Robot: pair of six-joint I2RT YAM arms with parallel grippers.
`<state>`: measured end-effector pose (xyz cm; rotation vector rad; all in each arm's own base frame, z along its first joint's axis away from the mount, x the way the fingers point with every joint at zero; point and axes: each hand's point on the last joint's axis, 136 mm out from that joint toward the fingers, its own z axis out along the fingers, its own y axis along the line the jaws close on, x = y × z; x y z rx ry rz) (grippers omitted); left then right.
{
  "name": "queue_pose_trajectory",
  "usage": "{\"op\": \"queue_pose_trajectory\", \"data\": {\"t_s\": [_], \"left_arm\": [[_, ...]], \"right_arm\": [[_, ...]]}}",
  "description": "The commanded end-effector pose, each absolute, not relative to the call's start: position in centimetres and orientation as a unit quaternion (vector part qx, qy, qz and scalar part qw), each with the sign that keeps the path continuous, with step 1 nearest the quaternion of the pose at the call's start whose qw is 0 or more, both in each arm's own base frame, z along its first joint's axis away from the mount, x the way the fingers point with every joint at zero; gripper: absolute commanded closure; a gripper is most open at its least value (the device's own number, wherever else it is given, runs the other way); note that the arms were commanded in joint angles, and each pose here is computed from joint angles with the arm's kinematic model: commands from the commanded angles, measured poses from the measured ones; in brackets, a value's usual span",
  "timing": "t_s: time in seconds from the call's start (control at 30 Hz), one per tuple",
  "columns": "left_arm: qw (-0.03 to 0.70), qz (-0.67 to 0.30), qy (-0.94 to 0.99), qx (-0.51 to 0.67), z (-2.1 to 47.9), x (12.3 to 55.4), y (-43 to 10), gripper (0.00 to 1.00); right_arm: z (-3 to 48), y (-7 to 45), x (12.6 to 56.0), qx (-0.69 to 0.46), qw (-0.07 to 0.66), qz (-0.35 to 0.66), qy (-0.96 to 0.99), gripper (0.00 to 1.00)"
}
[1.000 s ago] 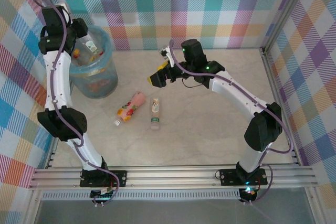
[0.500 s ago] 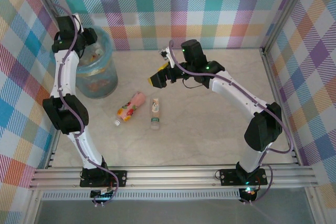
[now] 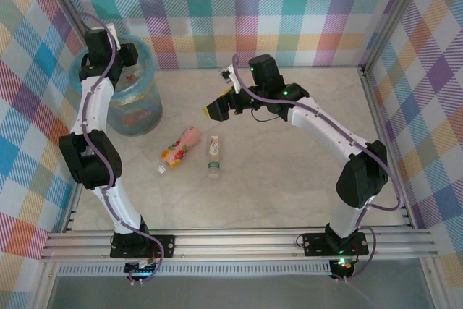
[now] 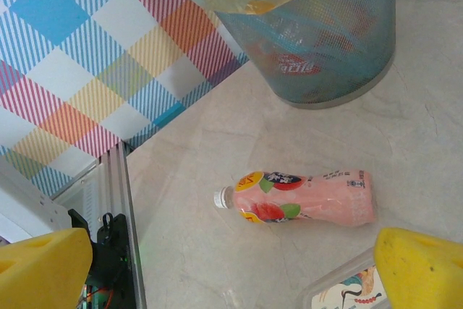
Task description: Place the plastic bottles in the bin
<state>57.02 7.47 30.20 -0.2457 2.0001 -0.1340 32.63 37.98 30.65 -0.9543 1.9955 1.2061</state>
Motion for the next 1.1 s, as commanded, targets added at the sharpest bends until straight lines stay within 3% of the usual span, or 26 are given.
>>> {"op": "queue_pose_trajectory", "data": {"t_s": [0.0, 0.27, 0.33, 0.47, 0.57, 0.77, 1.07], "left_arm": [[0.404, -0.041, 0.908, -0.100, 20.0, 55.0, 7.7, 1.00], [0.421, -0.069, 0.895, -0.128, 23.9, 55.5, 7.7, 0.98], [0.435, -0.082, 0.887, -0.130, 26.2, 55.7, 7.3, 0.87], [0.469, -0.099, 0.865, -0.146, 30.9, 55.6, 7.1, 0.46], [0.489, -0.104, 0.851, -0.159, 33.8, 54.9, 7.2, 0.37], [0.529, -0.123, 0.824, -0.161, 38.0, 53.3, 6.5, 0.35], [0.481, -0.080, 0.852, -0.192, 34.8, 54.0, 8.3, 0.39]], "right_arm": [[31.3, 38.3, 32.6, -0.361, 0.301, 0.465, 0.750, 0.00], [31.6, 38.3, 32.6, -0.363, 0.305, 0.460, 0.750, 0.00], [31.6, 38.3, 32.6, -0.362, 0.305, 0.461, 0.751, 0.00], [31.5, 38.5, 32.7, -0.357, 0.300, 0.465, 0.752, 0.00], [31.3, 38.5, 32.7, -0.355, 0.295, 0.467, 0.754, 0.00], [31.1, 38.4, 32.7, -0.356, 0.295, 0.463, 0.756, 0.00], [30.7, 38.5, 32.8, -0.352, 0.288, 0.465, 0.760, 0.00]]}}
